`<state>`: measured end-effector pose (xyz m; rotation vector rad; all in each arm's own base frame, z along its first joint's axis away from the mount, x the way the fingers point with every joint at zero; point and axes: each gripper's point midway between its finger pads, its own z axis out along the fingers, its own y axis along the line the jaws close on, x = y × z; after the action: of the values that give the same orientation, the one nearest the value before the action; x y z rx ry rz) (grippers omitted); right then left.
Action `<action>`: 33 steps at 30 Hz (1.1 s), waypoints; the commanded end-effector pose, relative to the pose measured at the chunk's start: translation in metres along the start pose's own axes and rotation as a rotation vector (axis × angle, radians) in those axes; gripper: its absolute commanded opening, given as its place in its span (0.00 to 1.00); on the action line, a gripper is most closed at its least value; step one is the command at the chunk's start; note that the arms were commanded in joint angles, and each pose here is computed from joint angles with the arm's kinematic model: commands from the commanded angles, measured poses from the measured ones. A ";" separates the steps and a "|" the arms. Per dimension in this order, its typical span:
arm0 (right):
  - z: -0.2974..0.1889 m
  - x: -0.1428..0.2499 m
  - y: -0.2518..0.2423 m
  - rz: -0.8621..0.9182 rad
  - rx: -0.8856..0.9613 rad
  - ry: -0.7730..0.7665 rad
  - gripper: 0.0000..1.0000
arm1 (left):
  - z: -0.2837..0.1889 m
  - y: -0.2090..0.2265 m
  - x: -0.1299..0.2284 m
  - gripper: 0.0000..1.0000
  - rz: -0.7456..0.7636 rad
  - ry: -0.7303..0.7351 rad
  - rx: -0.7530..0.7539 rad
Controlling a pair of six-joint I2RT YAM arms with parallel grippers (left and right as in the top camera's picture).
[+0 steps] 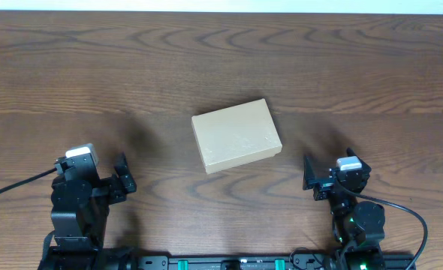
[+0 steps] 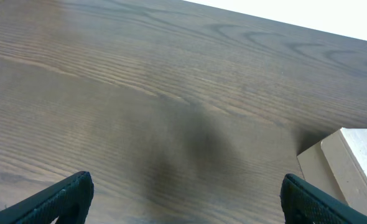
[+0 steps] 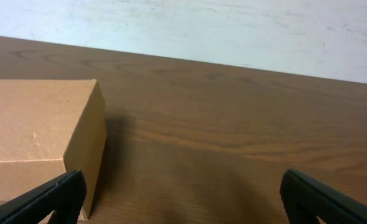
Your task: Pack container
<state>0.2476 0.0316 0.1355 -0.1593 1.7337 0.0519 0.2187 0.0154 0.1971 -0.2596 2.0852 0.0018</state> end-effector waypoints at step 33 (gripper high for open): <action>0.000 0.000 0.002 -0.015 -0.005 -0.001 0.99 | 0.036 -0.022 0.013 0.95 0.088 -0.498 0.178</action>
<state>0.2476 0.0316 0.1355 -0.1596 1.7333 0.0517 0.2481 0.0067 0.1744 -0.1147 1.5759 -0.0222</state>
